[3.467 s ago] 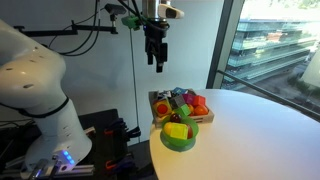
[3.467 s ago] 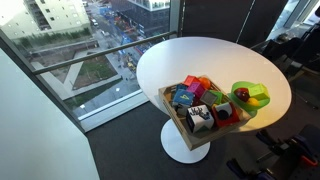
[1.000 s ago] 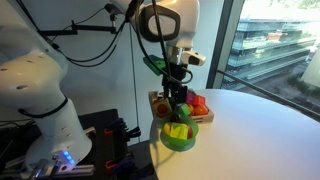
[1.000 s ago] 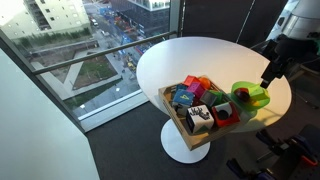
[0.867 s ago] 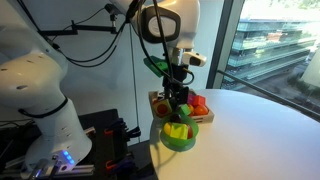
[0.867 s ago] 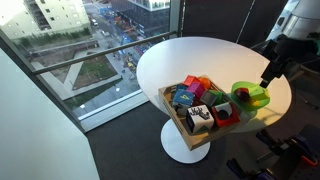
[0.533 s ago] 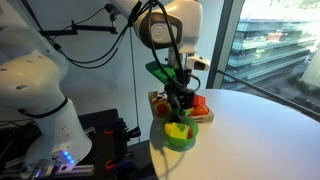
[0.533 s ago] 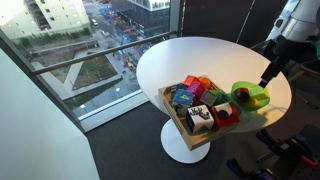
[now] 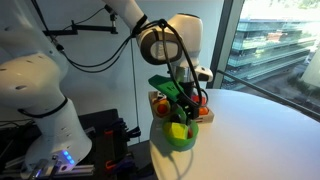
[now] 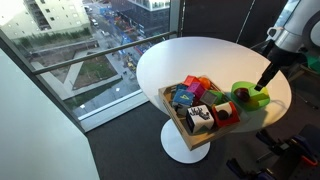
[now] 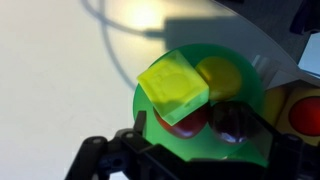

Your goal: Put the yellow block on the table

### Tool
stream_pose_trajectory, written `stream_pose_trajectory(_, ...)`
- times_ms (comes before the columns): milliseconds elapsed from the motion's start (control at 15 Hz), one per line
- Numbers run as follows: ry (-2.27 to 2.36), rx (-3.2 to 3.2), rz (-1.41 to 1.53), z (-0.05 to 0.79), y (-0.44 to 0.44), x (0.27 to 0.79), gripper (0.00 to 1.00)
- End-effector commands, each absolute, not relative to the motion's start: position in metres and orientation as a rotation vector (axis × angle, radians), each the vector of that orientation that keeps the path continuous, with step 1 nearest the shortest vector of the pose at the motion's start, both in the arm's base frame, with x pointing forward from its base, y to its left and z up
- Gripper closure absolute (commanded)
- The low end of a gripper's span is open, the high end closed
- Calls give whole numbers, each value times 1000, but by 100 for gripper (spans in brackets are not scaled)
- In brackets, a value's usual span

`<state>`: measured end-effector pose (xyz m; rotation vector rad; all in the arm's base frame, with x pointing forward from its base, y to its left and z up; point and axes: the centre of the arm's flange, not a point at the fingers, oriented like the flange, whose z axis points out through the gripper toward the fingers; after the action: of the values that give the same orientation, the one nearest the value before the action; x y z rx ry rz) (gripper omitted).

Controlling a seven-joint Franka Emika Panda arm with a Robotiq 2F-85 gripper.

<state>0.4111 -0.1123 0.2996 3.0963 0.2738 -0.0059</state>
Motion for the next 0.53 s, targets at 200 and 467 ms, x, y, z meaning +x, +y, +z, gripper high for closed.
stream_pose_trajectory(200,421,3057,27,271,-118,413,0)
stream_pose_trajectory(467,451,3052,9,261,-120,413,0)
